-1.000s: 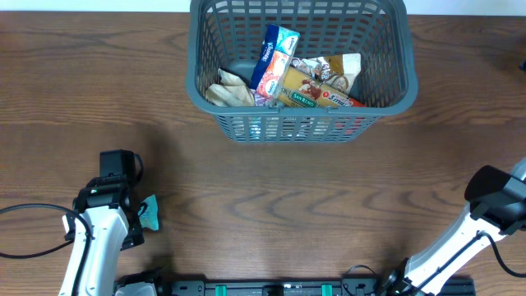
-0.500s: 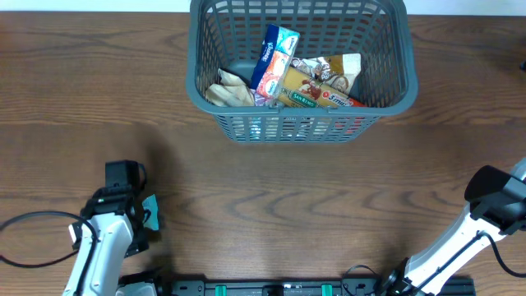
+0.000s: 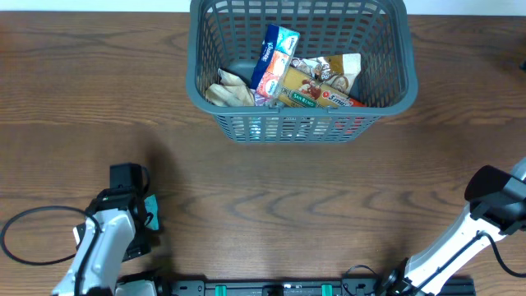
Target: Pack container
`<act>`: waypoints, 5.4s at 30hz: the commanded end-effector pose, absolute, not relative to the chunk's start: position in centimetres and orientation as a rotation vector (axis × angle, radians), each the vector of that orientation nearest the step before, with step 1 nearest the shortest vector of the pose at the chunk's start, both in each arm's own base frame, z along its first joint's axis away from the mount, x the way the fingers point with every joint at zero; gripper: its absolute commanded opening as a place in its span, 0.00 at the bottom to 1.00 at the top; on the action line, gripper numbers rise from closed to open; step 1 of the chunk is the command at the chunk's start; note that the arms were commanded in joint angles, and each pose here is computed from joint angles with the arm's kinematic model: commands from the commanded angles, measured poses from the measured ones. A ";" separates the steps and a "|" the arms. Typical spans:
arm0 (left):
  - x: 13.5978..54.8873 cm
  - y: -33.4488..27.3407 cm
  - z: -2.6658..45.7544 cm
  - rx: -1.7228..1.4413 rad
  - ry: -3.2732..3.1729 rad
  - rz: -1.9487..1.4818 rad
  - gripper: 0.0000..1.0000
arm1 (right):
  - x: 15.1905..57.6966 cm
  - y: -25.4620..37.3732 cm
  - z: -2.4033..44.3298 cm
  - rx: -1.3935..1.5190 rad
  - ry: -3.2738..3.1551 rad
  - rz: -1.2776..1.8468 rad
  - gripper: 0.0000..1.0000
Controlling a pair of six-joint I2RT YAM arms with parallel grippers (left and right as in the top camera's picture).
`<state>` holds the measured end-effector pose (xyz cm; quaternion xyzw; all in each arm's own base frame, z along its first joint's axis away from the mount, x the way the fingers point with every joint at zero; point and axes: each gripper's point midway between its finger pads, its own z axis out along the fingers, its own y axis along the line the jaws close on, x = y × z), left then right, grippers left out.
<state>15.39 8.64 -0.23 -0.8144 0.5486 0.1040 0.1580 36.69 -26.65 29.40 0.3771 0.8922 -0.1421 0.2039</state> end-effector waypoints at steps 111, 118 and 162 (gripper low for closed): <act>50.8 -21.0 26.6 0.019 2.275 -0.194 0.99 | 36.5 -26.7 29.7 1.071 2.474 -0.398 0.99; 50.1 -20.2 35.3 0.032 2.130 -0.202 0.99 | 36.5 -26.7 29.7 1.071 2.474 -0.398 0.99; 15.6 1.0 46.8 -0.184 2.108 0.020 0.99 | 36.5 -26.7 29.7 1.071 2.473 -0.398 0.99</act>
